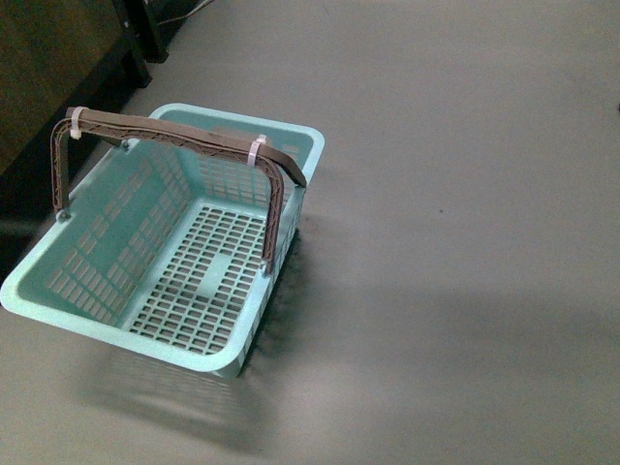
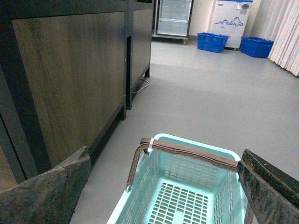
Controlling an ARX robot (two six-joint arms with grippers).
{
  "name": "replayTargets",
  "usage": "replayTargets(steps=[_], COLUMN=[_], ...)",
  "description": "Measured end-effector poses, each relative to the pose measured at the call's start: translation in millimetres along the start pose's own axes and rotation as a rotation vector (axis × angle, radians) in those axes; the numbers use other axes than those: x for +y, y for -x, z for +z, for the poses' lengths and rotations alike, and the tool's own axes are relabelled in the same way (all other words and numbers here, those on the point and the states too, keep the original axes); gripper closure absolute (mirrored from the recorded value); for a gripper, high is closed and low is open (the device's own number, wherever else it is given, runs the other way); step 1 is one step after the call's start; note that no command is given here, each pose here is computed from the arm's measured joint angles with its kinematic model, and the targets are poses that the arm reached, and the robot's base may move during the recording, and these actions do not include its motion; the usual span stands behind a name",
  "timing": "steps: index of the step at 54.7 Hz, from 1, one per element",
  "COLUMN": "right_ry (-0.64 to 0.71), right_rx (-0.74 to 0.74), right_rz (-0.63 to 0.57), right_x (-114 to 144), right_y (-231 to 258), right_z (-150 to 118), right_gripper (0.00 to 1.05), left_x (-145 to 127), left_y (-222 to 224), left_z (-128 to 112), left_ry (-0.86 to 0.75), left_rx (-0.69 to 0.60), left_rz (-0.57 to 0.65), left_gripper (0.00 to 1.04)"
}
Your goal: Pick mango and avocado into basket
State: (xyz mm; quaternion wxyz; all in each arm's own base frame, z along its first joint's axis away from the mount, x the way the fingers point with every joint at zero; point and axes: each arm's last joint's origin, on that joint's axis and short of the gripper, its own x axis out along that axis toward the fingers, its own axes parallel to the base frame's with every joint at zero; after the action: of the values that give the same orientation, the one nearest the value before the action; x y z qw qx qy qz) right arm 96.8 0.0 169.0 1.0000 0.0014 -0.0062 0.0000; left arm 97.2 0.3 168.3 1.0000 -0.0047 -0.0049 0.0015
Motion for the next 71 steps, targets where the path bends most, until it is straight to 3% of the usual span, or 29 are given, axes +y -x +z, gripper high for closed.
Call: replayTargets(steps=[48,51,56,63,71], right_ry=[0.0,0.0,0.0,0.0,0.0], right_rx=[0.0,0.0,0.0,0.0,0.0], right_rz=[0.0,0.0,0.0,0.0,0.0], right_x=[0.0,0.0,0.0,0.0,0.0], right_y=[0.0,0.0,0.0,0.0,0.0], right_z=[0.0,0.0,0.0,0.0,0.0], right_gripper=[0.09,0.09,0.09,0.09,0.09], left_x=[0.0,-0.4,1.2,10.4,22.7], left_y=[0.0,-0.2,-6.3,-24.7,-72.3], left_z=[0.0,-1.4,-2.5,9.8,15.1], left_ry=[0.0,0.085,0.435,0.827,1.056], left_rx=[0.0,0.07,0.223,0.232,0.209], left_rz=[0.0,-0.064,-0.131,-0.115,-0.027], left_gripper=[0.09,0.09,0.09,0.09,0.09])
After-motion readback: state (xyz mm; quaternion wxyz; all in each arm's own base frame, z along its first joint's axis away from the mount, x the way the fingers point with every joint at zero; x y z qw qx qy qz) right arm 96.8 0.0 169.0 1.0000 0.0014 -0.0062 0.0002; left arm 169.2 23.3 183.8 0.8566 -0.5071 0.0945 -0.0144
